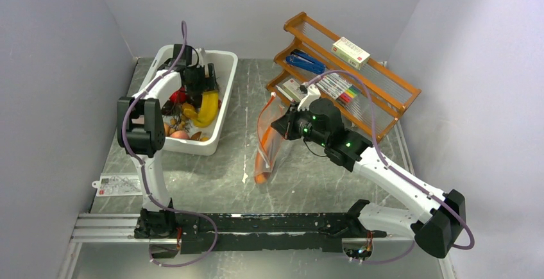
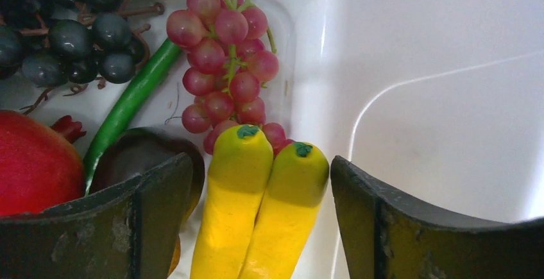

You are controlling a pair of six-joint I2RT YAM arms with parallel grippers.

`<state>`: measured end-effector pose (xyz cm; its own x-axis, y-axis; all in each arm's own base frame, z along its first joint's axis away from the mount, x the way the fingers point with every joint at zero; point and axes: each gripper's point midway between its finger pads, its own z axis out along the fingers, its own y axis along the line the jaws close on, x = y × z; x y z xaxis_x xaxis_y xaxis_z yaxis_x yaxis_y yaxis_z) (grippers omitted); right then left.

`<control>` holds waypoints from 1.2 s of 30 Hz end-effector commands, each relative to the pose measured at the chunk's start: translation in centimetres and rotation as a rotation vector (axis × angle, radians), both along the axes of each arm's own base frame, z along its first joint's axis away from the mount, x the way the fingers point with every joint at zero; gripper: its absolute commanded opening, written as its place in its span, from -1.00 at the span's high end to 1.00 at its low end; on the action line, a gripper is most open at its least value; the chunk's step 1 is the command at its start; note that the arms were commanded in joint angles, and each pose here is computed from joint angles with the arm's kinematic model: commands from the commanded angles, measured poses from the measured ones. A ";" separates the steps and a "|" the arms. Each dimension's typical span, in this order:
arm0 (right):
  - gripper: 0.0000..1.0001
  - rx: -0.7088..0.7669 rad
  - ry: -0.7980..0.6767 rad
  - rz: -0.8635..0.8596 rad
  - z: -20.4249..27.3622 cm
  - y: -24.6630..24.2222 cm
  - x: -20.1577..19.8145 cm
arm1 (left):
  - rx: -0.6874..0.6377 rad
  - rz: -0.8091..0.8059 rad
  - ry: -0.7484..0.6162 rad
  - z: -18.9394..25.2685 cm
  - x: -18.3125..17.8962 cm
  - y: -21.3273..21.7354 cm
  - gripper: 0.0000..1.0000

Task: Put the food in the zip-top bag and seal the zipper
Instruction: Pick up the fake fruit from the bin.

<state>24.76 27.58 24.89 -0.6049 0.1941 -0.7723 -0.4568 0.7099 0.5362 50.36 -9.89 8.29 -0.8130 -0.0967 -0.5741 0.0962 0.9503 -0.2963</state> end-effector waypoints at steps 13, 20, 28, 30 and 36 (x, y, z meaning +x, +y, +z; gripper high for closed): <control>1.00 0.022 -0.069 -0.017 2.4 -0.2 0.5 | 0.049 -0.004 -0.002 1.6 -0.5 0.6 0.29; 1.00 0.038 -0.065 -0.039 2.1 -0.8 0.1 | 0.001 0.010 -0.062 5.4 -2.1 0.2 0.59; 1.00 0.034 -0.060 -0.035 2.3 -0.7 0.1 | 0.021 0.032 -0.098 9.2 -4.5 0.9 0.86; 1.00 0.037 -0.055 -0.032 2.2 -0.6 0.1 | 0.031 0.045 -0.115 10.3 -5.1 1.3 0.86; 1.00 0.034 -0.024 -0.030 1.1 -0.2 0.1 | 0.034 0.072 -0.223 15.2 -6.9 2.0 0.86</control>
<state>24.74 26.86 25.71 -0.5793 0.2198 -0.7850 -0.4468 0.7198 0.5313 44.92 -8.52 19.91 -0.7117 -0.1118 -0.6935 0.0991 0.9614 -0.2568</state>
